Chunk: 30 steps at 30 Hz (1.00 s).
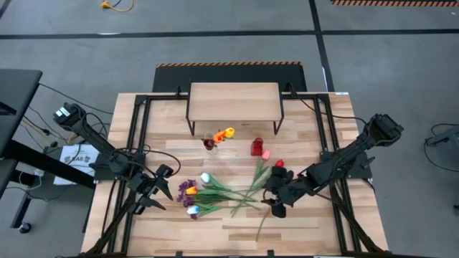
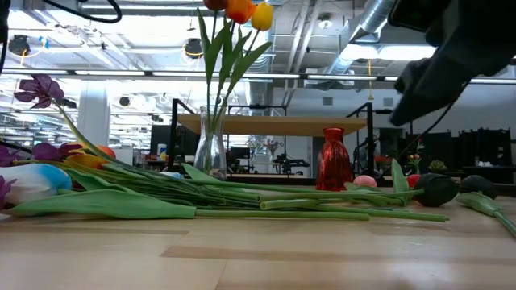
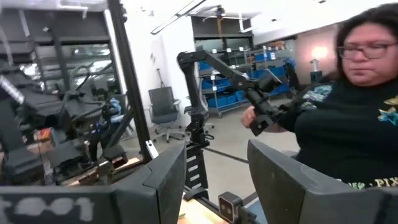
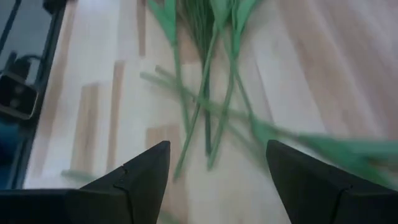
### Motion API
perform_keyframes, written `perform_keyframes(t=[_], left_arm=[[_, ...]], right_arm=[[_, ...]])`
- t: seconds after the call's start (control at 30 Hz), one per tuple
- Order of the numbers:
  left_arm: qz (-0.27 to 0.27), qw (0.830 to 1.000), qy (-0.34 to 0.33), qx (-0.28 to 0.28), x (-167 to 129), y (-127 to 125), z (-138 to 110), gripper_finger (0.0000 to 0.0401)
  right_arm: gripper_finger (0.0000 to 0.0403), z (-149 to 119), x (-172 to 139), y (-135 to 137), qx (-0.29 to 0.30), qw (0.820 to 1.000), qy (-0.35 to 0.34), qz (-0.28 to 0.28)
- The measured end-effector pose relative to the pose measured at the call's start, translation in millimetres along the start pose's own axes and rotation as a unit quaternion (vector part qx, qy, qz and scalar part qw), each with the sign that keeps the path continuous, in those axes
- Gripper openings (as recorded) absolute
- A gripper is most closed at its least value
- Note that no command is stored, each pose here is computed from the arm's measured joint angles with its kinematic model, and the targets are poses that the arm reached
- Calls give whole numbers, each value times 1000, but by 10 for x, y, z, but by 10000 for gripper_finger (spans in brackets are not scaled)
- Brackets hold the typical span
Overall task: Pick and place flowers into a vace then onto a shelf
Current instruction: Put the left black tulip into the transparent vase
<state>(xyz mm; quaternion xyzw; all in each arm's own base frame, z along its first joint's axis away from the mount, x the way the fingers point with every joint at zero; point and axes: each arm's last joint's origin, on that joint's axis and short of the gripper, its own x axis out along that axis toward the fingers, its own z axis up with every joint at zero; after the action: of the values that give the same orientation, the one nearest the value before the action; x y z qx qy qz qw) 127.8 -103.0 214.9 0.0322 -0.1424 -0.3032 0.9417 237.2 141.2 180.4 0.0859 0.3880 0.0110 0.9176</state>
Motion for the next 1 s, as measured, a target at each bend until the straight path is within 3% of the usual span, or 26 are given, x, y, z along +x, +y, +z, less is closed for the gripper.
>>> perform_keyframes(t=[0.3,0.57,1.0], left_arm=[[59,998,16,13,-2,34,-17,163],[60,995,15,79,-2,36,-5,163],[57,995,20,80,-2,33,-16,163]], right_arm=[[260,66,356,-74,-48,998,-44,-22],[260,264,555,-204,-106,986,-124,-29],[260,130,544,-125,-81,993,-81,-21]])
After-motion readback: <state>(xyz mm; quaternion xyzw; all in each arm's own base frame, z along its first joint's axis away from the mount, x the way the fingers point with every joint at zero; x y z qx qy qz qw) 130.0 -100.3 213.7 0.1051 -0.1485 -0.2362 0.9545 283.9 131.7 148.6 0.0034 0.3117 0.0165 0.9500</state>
